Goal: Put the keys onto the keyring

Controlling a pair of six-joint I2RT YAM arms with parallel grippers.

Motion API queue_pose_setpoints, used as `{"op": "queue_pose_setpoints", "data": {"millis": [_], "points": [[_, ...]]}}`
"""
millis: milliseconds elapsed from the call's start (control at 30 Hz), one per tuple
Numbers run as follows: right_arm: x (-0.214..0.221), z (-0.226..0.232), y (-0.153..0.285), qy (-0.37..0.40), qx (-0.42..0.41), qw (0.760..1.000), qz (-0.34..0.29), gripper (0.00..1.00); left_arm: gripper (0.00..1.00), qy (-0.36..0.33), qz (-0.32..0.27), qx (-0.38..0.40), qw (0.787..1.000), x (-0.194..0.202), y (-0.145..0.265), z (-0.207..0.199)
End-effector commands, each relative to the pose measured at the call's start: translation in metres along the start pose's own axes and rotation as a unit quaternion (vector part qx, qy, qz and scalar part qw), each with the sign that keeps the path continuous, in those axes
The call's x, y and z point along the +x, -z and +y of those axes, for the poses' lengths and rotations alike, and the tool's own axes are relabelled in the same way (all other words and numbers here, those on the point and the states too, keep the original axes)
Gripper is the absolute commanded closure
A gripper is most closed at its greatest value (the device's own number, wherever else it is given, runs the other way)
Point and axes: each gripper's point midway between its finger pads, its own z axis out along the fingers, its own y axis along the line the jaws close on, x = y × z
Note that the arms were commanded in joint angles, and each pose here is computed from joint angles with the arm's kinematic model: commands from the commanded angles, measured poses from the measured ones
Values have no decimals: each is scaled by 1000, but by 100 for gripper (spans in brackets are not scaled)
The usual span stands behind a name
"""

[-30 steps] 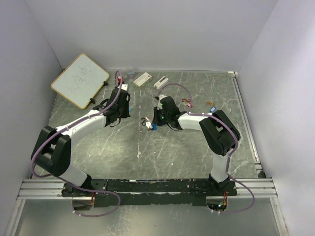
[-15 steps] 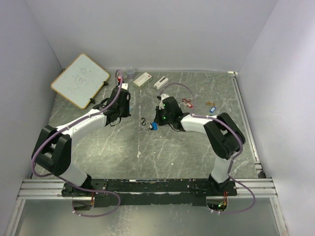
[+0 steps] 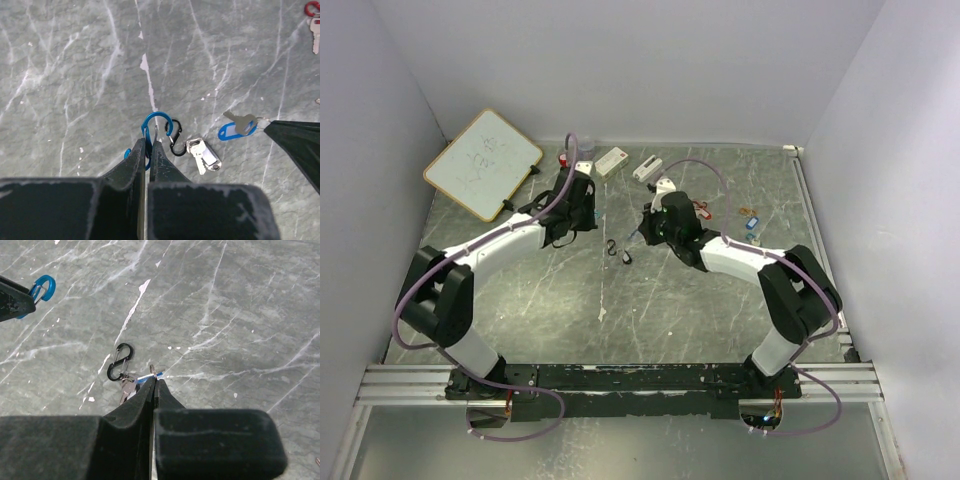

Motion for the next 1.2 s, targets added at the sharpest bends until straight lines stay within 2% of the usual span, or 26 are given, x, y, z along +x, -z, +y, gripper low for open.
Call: {"op": "queue_pose_setpoints", "data": {"millis": [0, 533, 1167], "points": [[-15, -2, 7, 15, 2, 1000, -26, 100, 93, -1, -9, 30, 999, -13, 1, -23], [-32, 16, 25, 46, -50, 995, -76, 100, 93, -23, 3, 77, 997, -8, -1, -67], [-36, 25, 32, 58, -75, 991, -94, 100, 93, -34, 22, 140, 989, 0, 2, -106]]}}
